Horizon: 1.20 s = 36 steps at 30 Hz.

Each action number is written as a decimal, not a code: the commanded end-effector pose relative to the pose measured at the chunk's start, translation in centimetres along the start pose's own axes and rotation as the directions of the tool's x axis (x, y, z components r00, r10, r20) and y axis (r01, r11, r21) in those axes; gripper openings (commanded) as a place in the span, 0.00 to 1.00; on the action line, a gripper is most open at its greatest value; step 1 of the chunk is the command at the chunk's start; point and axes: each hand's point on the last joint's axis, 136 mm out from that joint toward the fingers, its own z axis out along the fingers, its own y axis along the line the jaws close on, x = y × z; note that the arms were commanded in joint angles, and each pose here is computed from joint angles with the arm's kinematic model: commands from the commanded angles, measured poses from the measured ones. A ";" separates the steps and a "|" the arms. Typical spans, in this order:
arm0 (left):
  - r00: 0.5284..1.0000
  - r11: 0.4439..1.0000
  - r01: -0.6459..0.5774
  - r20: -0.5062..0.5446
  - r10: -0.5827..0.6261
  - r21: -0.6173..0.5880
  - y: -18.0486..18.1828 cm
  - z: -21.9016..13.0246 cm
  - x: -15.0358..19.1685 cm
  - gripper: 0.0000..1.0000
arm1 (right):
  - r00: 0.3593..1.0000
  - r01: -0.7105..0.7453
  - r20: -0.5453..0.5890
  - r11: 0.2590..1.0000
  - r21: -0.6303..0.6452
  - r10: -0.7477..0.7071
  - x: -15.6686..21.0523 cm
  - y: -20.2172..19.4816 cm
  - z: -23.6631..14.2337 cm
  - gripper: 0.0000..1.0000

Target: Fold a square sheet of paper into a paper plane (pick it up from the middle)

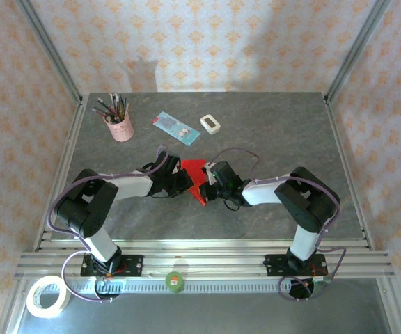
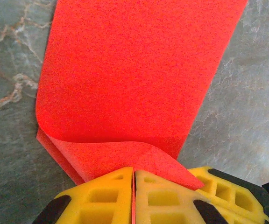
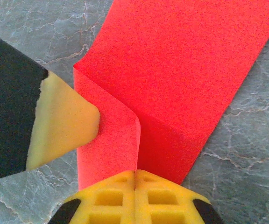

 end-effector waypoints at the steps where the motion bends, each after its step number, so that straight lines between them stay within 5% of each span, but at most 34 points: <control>1: 1.000 1.000 0.009 0.011 -0.009 -0.028 1.0 0.3 0.2 0.10 | 0.998 -0.025 -0.052 0.998 0.062 0.028 1.4 -1.6 0.5 0.03; 25: 1.000 0.995 0.017 -0.001 -0.017 -0.094 2.8 1.4 0.3 0.10 | 0.999 -0.035 -0.029 0.998 0.047 0.036 0.5 -1.0 0.0 0.06; 36: 1.000 0.992 0.016 -0.003 -0.016 -0.129 3.5 1.3 0.4 0.10 | 0.983 -0.175 0.067 0.979 0.107 0.169 -3.5 -0.2 -4.5 0.33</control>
